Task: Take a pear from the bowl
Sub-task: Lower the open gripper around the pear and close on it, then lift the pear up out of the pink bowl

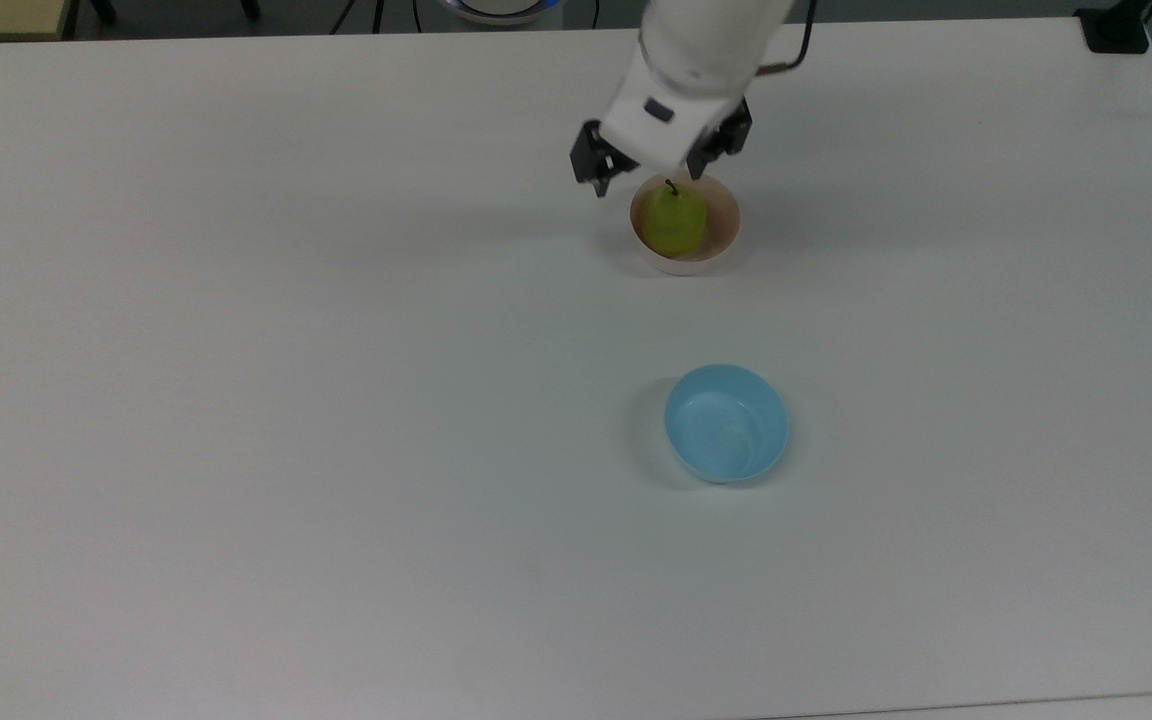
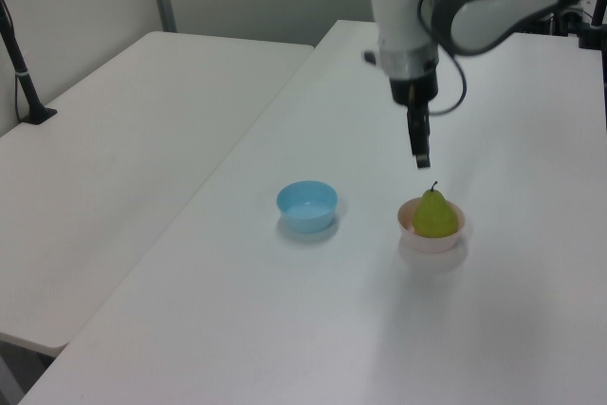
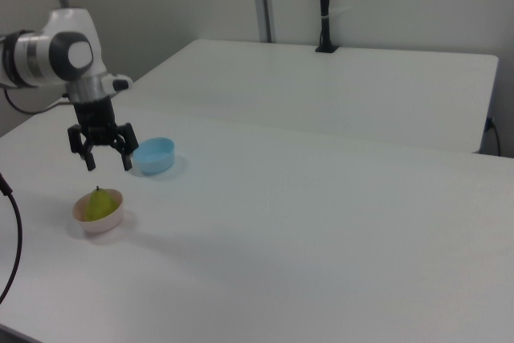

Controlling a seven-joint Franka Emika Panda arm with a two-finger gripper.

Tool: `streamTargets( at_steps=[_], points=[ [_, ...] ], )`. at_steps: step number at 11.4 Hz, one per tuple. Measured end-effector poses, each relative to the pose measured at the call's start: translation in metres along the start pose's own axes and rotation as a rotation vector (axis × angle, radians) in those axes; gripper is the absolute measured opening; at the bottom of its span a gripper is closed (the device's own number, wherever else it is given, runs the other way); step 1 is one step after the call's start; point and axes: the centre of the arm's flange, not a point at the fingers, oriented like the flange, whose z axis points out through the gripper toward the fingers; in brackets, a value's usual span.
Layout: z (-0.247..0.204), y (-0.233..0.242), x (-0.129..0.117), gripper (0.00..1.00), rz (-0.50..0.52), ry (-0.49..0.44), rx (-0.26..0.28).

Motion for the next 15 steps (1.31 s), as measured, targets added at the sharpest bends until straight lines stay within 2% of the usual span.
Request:
streamTargets(
  at_steps=[2,6,7,12,14,15],
  points=[
    [0.031,-0.010,0.011,1.00,-0.014,-0.042,-0.013],
    [0.061,-0.031,0.014,0.96,-0.047,-0.094,-0.040],
    [0.067,-0.036,0.014,0.90,-0.056,-0.104,-0.044],
    [0.086,-0.058,0.013,0.79,-0.093,-0.137,-0.059],
    [0.087,-0.059,0.013,0.63,-0.094,-0.138,-0.062],
    [0.087,-0.059,0.013,0.63,-0.095,-0.139,-0.064]
  ],
)
